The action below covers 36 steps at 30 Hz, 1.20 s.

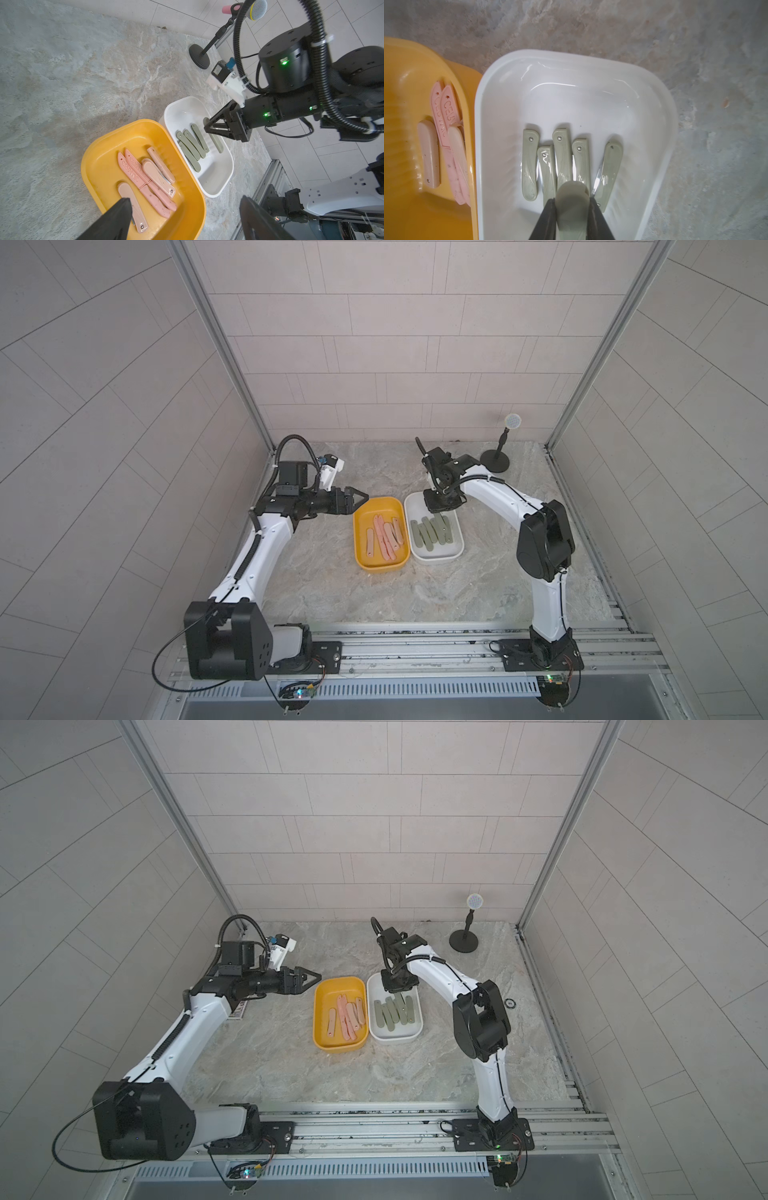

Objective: Place the fruit knives into the storage box by color
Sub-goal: Place the fruit knife in the storage box, then reset both arms

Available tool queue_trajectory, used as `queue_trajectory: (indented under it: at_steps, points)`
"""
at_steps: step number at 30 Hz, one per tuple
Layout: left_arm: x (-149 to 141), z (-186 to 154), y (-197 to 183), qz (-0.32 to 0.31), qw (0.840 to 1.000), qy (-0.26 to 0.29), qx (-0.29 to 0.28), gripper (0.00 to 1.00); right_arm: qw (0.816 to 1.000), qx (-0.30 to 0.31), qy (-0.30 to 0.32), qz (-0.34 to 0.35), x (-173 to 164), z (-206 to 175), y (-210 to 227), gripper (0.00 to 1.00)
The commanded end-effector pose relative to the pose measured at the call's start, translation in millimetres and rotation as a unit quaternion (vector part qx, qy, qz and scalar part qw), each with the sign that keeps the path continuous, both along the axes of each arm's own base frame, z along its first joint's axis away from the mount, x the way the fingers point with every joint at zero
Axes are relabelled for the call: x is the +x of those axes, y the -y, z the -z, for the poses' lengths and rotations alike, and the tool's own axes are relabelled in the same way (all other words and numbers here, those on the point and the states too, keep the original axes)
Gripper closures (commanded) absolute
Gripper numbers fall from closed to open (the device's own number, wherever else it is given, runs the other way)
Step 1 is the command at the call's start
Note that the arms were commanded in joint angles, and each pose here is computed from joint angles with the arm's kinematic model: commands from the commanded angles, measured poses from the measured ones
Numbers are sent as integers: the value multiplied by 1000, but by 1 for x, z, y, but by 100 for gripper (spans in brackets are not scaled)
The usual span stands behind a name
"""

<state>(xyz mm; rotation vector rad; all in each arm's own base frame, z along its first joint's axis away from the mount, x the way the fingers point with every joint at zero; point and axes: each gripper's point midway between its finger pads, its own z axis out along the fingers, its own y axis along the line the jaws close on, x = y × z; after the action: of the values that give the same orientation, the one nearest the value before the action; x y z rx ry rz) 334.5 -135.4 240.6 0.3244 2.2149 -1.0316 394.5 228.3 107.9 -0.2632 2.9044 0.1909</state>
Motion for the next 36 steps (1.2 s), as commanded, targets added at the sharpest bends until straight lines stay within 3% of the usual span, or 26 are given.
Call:
queue_trajectory:
  at_steps: [1,11,13,16,19,24,28,32,36]
  points:
    - [-2,-8,1,8,1000,10,-16,12,1000,5,-25,7,-5,23,-7,79]
    - [0,-5,0,4,1000,9,-14,12,999,3,-44,11,-10,51,-10,76]
    - [0,-4,0,4,1000,9,-13,12,999,4,-40,9,-9,47,-10,68]
    - [1,-3,-1,2,1000,8,-12,12,1000,6,-23,10,-7,34,-9,42]
    - [1,-3,-1,0,1000,9,-10,12,1000,3,-1,12,-3,19,-5,29]
    - [3,-3,-4,-8,1000,15,1,12,1000,1,26,9,1,-1,-1,22]
    - [11,-5,-24,-49,997,30,46,12,998,-16,60,8,4,-22,11,21]
    - [25,-7,-67,-130,981,48,135,12,992,-44,112,28,10,-46,36,21]
    - [37,-2,-126,-241,948,71,196,11,977,-60,194,63,12,-73,66,21]
